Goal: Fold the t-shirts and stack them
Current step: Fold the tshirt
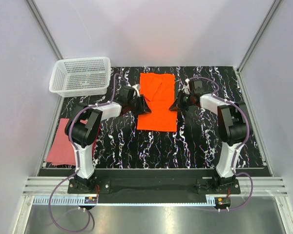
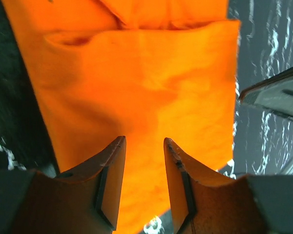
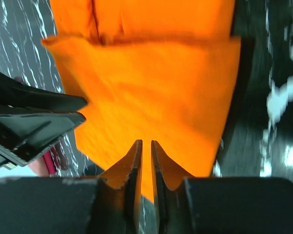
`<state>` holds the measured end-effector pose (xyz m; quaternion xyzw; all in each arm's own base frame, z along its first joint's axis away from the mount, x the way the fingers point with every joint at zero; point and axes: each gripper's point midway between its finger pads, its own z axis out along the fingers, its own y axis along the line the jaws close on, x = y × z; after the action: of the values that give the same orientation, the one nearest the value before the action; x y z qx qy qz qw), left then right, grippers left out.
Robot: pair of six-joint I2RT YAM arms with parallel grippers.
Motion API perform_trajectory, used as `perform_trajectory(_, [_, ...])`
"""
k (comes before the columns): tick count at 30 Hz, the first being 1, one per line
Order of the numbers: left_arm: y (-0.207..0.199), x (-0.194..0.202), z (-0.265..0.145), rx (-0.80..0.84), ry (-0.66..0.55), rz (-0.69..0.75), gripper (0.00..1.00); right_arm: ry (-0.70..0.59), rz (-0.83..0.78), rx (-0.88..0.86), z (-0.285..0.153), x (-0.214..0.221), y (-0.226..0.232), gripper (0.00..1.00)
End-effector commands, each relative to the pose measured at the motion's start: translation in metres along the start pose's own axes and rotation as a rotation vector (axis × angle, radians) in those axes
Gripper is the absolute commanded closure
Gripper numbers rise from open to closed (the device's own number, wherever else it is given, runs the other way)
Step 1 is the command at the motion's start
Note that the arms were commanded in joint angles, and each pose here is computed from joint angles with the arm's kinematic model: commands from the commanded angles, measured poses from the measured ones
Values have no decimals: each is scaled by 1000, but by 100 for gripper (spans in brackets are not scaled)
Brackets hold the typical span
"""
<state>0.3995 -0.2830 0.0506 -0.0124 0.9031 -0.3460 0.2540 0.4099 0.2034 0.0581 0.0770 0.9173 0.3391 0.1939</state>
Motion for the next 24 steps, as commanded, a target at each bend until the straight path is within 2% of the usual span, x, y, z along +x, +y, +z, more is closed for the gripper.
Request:
perform_trajectory(1, [-24, -55, 1, 112, -126, 31, 59, -65, -62, -66, 10, -38, 9, 82])
perform_trajectory(9, [28, -70, 16, 37, -119, -94, 57, -52, 0, -57, 38, -71, -29, 82])
perform_trajectory(14, [50, -61, 23, -38, -85, -108, 56, -56, 53, -43, 39, -93, -51, 81])
perform_trajectory(18, [49, -61, 12, -53, -92, -96, 56, -73, 41, -6, 20, -105, -51, 80])
perform_trajectory(22, [26, -78, -28, -84, -171, -38, 52, -118, 24, -37, -25, -106, -16, 70])
perform_trajectory(24, [18, -74, -43, -94, -189, -24, 51, -134, 44, -29, -39, -100, -9, 65])
